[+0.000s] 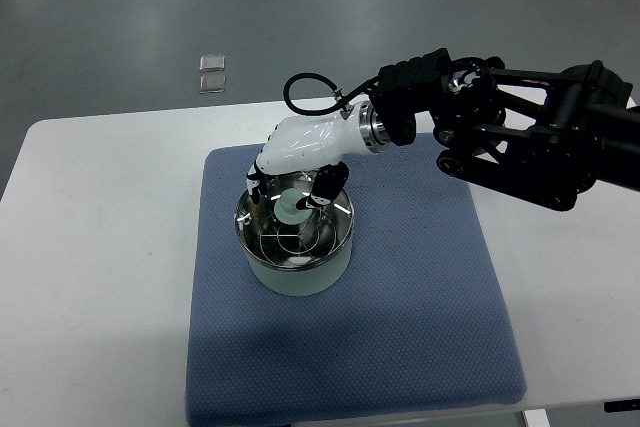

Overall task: Open lid and place right of pot
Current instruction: 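Lower the right hand and close its fingers around the green lid knob, then tighten the right hand grip on the knob and begin lifting the lid, then lift the glass lid off the saucepan and carry it beside the pot, then lower the glass lid onto the mat and release the knob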

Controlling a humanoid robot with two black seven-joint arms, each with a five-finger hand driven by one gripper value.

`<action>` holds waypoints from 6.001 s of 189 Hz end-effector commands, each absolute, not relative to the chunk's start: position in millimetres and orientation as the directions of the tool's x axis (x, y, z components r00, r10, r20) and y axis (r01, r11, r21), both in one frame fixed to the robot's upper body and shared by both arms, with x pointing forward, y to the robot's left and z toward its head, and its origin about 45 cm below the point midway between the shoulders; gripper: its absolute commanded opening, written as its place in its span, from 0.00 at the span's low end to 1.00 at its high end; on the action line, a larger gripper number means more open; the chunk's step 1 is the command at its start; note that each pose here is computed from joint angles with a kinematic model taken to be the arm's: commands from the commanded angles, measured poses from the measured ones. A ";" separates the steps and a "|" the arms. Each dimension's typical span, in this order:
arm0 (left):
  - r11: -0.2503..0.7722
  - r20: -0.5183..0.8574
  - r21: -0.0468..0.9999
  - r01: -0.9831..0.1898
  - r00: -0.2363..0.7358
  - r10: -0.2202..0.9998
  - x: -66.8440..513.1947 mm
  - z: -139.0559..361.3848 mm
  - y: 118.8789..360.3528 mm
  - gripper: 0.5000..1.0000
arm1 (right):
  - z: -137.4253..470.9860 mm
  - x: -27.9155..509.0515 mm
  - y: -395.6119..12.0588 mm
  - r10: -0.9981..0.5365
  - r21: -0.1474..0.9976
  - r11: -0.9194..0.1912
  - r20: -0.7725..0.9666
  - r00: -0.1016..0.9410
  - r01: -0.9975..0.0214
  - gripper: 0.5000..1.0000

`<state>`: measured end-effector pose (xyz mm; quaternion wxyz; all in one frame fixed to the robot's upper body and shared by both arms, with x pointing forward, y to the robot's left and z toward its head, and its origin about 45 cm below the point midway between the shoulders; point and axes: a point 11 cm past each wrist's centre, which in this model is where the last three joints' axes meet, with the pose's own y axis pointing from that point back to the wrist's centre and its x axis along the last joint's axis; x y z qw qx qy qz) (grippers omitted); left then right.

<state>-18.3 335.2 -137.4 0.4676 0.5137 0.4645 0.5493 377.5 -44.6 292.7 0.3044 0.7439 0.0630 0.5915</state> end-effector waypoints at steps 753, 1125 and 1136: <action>-0.131 0.130 0.991 -0.036 -0.035 0.991 -18.3 -137.4 335.2 1.00 | 300.9 377.4 -66.1 0.500 0.569 -0.775 0.818 0.284 -0.275 0.00; -0.131 0.130 0.991 -0.036 -0.035 0.991 -19.0 -137.4 335.2 1.00 | 200.3 415.0 -238.2 0.393 0.672 -0.530 0.735 0.552 -0.518 0.65; -0.131 0.130 0.991 -0.035 -0.035 0.991 -19.2 -137.4 335.2 1.00 | 202.1 414.7 -237.3 0.394 0.670 -0.535 0.737 0.550 -0.515 0.73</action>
